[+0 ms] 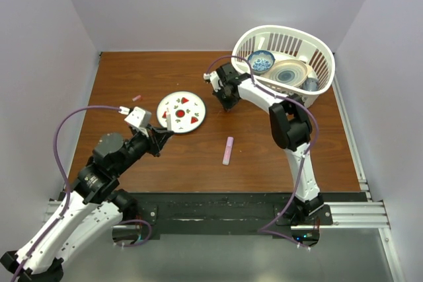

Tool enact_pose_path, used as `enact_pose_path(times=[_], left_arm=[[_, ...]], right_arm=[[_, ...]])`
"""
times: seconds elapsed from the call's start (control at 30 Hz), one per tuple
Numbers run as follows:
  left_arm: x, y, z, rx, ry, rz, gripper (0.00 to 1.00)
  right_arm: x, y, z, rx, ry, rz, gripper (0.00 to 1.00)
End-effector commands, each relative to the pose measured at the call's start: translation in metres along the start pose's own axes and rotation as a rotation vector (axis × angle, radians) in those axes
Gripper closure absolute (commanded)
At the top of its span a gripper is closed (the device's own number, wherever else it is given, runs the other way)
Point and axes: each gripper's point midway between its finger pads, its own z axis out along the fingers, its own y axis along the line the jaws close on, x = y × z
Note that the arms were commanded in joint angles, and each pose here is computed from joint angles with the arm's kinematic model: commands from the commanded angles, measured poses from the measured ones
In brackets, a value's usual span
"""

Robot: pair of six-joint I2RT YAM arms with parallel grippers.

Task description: Insert the pens into the pen caps

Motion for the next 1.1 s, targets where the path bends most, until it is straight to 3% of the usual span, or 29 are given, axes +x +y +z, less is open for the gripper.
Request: enact_pose_path(times=[0.0,0.2,0.33,0.53,0.63,0.83,1.0,1.07], left_arm=[[-0.013,0.005,-0.003,-0.024,-0.059,0.016,1.00],[-0.019,0.003,-0.009,-0.017,-0.092,0.012,1.00],[-0.029,0.007,-0.018,-0.047,-0.145,0.005,1.00],[-0.051,0.016,-0.044,-0.101,-0.280,-0.024,1.00],[-0.060,0.023,-0.058,-0.141,-0.344,-0.046,1.00],[-0.061,0.029,-0.061,-0.172,-0.356,-0.059,1.00],[-0.059,0.027,-0.058,-0.166,-0.338,-0.055,1.00],[-0.060,0.028,-0.059,-0.171,-0.344,-0.057,1.00]], right_arm=[[0.008,0.032,-0.033,-0.150,-0.032,-0.112,1.00],[0.026,0.085,-0.073,-0.284,-0.165,-0.408,1.00],[0.032,0.107,-0.070,-0.172,-0.119,-0.611,1.00],[0.046,0.146,-0.056,-0.186,-0.040,-0.852,1.00],[0.049,0.166,-0.060,-0.227,-0.070,-0.948,1.00],[0.063,0.188,-0.068,-0.245,-0.108,-1.118,1.00],[0.062,0.190,-0.072,-0.238,-0.116,-1.110,0.77],[0.047,0.194,-0.084,-0.225,-0.178,-1.044,0.74]])
